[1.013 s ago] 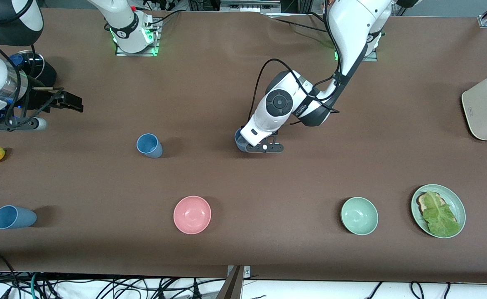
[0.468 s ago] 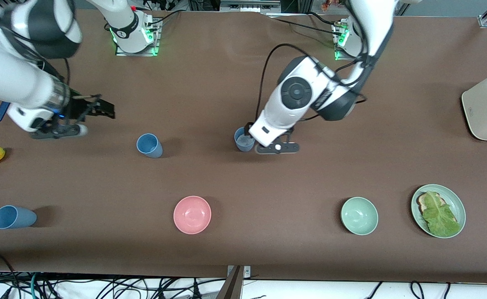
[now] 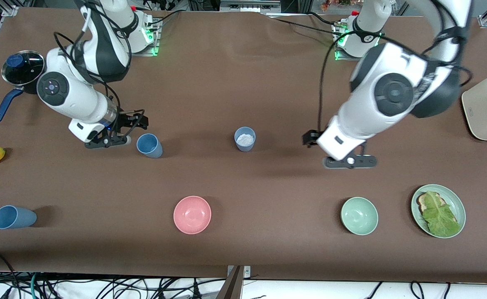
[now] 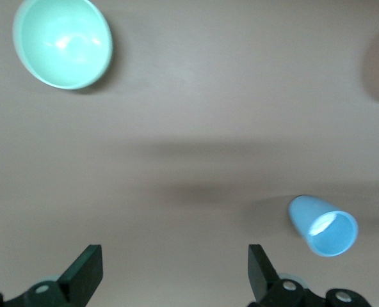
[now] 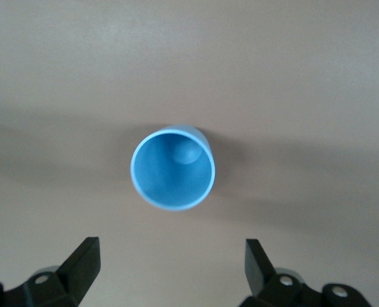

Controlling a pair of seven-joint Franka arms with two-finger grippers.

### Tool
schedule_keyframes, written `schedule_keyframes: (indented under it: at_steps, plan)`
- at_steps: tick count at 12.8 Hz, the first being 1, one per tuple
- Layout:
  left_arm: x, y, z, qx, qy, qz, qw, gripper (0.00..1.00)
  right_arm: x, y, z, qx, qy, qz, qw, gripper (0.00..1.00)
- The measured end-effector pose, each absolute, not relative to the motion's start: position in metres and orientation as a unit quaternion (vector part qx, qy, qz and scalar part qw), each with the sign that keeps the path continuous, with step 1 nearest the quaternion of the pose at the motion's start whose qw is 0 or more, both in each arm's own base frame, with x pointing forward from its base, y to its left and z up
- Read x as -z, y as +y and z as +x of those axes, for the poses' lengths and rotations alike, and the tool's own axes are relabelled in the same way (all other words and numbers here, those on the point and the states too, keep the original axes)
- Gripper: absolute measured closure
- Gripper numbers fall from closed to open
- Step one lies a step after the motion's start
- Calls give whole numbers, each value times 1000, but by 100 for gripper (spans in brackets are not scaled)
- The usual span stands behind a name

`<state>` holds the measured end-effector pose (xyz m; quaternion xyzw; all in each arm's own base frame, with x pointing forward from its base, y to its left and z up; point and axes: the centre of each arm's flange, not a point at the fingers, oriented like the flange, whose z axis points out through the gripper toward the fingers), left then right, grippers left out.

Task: Stack blue cups with both arms
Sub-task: 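Grasp the second blue cup with the right gripper while the left gripper withdraws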

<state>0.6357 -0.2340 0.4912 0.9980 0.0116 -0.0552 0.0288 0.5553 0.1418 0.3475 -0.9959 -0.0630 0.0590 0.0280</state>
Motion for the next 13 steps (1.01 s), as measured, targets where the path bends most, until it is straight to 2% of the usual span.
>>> schedule_keyframes:
  at_steps: [4,7,9,10,11,12,13]
  plan:
    - [-544,-138,629,35,-2,999,23,0,-300,135,565,-39,-75,-996,17,0]
    - [-560,-86,589,12,32,999,4,0,-262,124,555,-30,-92,-995,12,0]
    - [-562,-60,565,10,51,999,-2,0,-259,111,556,-27,-96,-995,10,0]
    - [-562,-55,559,11,55,998,-3,0,-260,108,557,-27,-96,-995,10,2]
    - [-562,-54,558,11,55,998,-4,0,-259,108,557,-27,-97,-995,10,8]
    - [-562,-56,558,11,54,998,-4,0,-259,108,557,-27,-97,-995,10,20]
    - [-562,-58,558,11,53,999,-4,0,-259,108,557,-27,-97,-995,10,21]
